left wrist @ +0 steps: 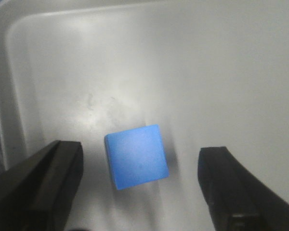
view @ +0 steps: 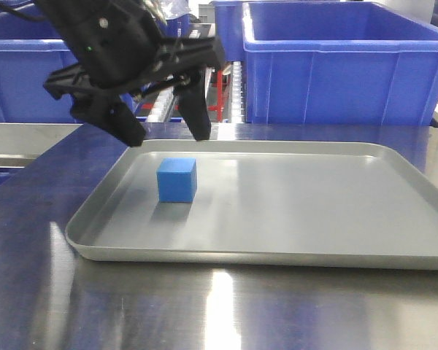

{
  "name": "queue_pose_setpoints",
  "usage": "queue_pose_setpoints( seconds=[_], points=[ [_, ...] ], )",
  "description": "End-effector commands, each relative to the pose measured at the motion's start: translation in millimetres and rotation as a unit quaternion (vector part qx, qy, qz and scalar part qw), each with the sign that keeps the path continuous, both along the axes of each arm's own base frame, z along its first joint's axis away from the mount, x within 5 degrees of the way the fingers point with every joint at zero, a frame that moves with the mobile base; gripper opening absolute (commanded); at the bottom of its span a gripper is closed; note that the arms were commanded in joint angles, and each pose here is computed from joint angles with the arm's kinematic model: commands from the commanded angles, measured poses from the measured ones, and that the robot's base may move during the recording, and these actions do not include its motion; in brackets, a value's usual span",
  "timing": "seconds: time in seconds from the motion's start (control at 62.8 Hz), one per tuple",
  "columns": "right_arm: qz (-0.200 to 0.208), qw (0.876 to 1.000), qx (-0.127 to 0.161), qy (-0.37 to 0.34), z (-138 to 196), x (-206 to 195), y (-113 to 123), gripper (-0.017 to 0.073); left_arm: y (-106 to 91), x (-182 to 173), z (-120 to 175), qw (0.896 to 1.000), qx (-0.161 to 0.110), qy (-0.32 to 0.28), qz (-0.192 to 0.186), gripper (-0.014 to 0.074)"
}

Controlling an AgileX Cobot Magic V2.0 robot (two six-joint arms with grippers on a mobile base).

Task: Sort and place red and blue blocks on shelf
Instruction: 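Lower the open left gripper over the blue cube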

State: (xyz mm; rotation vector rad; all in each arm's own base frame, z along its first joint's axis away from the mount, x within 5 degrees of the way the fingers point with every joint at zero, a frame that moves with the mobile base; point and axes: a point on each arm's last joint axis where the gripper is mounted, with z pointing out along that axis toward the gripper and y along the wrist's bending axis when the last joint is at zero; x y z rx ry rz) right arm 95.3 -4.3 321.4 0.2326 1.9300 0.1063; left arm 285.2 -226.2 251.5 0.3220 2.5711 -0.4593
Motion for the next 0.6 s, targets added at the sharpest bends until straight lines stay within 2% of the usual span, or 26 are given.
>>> queue_pose_setpoints(
  seconds=[0.0, 0.255, 0.589],
  points=[
    [-0.006, 0.999, -0.012, -0.051, 16.0, 1.4, -1.8, 0.0056, -6.0, 1.5, 23.0, 0.998, -0.041, -0.041, 0.002, 0.0546],
    [-0.006, 0.999, -0.012, -0.051, 16.0, 1.4, -1.8, 0.0056, -11.3, 7.0, 3.8, 0.999, -0.026, -0.022, 0.001, 0.0546],
    [-0.006, 0.999, -0.012, -0.051, 16.0, 1.4, -1.8, 0.0056, -16.2, 13.2, -8.9, 1.000, -0.022, -0.015, 0.004, 0.0545]
  ],
)
